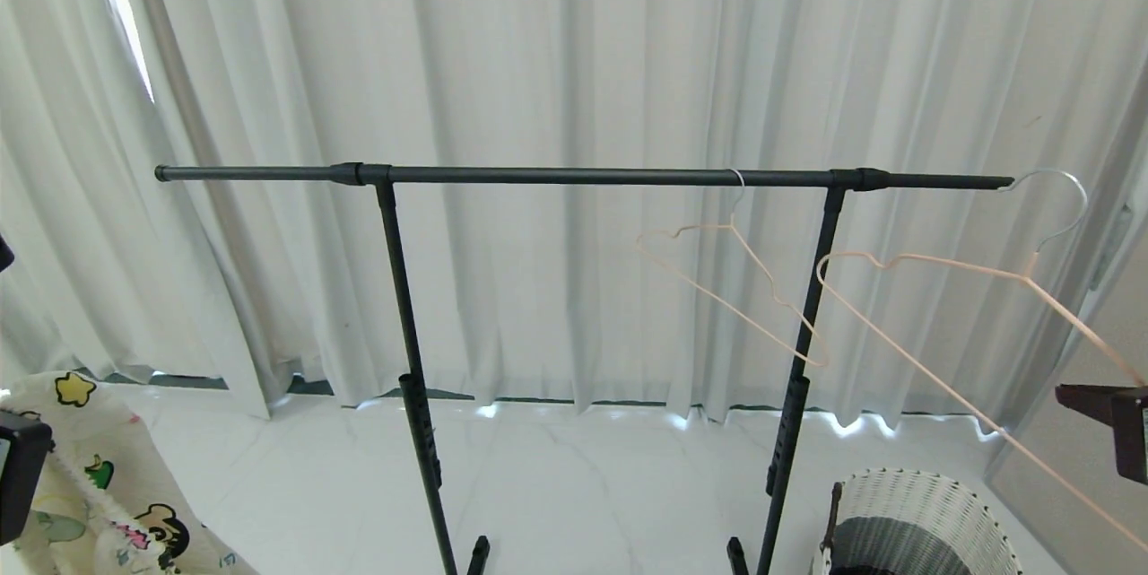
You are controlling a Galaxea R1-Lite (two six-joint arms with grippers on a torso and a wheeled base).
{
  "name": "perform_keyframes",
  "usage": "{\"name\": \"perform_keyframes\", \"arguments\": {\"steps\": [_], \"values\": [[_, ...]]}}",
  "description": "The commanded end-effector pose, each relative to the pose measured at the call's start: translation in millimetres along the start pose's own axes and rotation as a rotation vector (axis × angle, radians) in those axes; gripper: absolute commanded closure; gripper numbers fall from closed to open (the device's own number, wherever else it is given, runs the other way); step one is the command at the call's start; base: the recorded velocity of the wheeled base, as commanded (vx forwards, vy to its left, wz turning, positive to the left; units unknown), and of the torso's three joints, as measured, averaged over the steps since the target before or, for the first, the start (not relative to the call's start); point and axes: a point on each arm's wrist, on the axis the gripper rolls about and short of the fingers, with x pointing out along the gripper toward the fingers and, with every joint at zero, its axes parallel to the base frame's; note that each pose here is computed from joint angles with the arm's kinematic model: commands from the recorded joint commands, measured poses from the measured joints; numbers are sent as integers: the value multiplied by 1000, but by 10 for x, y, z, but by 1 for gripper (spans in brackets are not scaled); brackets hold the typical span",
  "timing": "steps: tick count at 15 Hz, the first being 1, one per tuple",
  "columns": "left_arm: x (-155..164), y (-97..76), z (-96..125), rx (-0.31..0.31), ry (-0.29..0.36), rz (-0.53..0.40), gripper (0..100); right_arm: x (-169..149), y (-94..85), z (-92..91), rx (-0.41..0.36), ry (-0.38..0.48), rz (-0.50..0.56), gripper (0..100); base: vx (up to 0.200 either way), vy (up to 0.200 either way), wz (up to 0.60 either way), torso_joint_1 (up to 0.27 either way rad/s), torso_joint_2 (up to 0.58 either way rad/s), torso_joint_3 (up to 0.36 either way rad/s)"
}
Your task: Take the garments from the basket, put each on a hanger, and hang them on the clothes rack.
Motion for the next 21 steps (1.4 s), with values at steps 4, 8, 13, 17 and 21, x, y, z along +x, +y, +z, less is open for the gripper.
{"name": "perform_keyframes", "arguments": {"steps": [4, 8, 13, 17, 21], "values": [[-55, 13, -39, -1, -24, -14, 100, -226, 72, 18, -61, -86, 74, 100, -150, 0, 0, 3, 3, 2], [-79, -162, -227, 158, -55, -153, 100, -235, 352, 82, -148, -122, 346, 100, 0, 0, 0, 0, 0, 0], [175, -653, 547, 6, -69, -154, 100, -193, 812, 25, -186, -76, 657, 100, 0, 0, 0, 0, 0, 0], [478, -1048, 1042, -198, -43, -103, 100, -105, 1199, 16, -178, -48, 791, 100, 0, 0, 0, 0, 0, 0], [750, -1250, 1240, -298, -48, 24, 100, -88, 1310, -24, -184, -15, 823, 100, 0, 0, 0, 0, 0, 0]]}}
